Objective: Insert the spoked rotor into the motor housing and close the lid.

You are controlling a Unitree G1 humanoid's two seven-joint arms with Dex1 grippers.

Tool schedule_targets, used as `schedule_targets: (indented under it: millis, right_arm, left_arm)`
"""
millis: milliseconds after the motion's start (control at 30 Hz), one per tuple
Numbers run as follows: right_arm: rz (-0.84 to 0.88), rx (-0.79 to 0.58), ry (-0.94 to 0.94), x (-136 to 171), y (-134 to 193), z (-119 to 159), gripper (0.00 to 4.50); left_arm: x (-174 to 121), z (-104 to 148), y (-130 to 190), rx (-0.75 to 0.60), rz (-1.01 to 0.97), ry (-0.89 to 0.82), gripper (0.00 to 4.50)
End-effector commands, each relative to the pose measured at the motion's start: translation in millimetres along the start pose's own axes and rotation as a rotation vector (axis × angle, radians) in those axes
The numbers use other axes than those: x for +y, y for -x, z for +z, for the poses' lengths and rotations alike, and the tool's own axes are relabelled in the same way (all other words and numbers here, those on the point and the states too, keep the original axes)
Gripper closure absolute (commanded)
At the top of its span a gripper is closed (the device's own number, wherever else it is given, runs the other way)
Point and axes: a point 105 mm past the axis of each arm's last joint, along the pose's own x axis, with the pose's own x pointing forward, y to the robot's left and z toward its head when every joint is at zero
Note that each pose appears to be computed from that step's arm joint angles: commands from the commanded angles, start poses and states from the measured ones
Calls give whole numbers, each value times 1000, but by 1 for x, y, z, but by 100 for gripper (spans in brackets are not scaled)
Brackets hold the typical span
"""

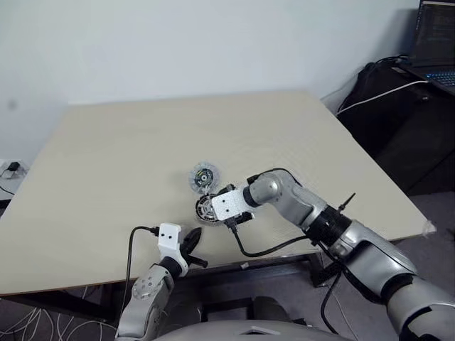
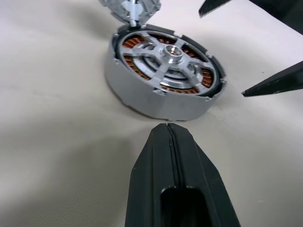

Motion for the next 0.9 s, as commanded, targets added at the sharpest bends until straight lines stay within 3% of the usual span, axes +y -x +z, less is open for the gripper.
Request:
schedule_targets:
  millis: [33, 533, 633, 900]
  right_arm:
    - [44, 21, 111, -6, 1, 2, 71]
    - [168, 54, 237, 4, -9, 1, 71]
    - [173, 59, 243, 3, -10, 1, 130]
    - [175, 82, 241, -1, -11, -2, 391]
  left_arm:
    - [-5, 17, -1, -68, -8, -7, 450]
    - [-2, 11, -2, -76, 7, 6, 450]
    - [-2, 11, -2, -79, 10, 9, 450]
    - [-1, 12, -2, -87, 16, 8, 450]
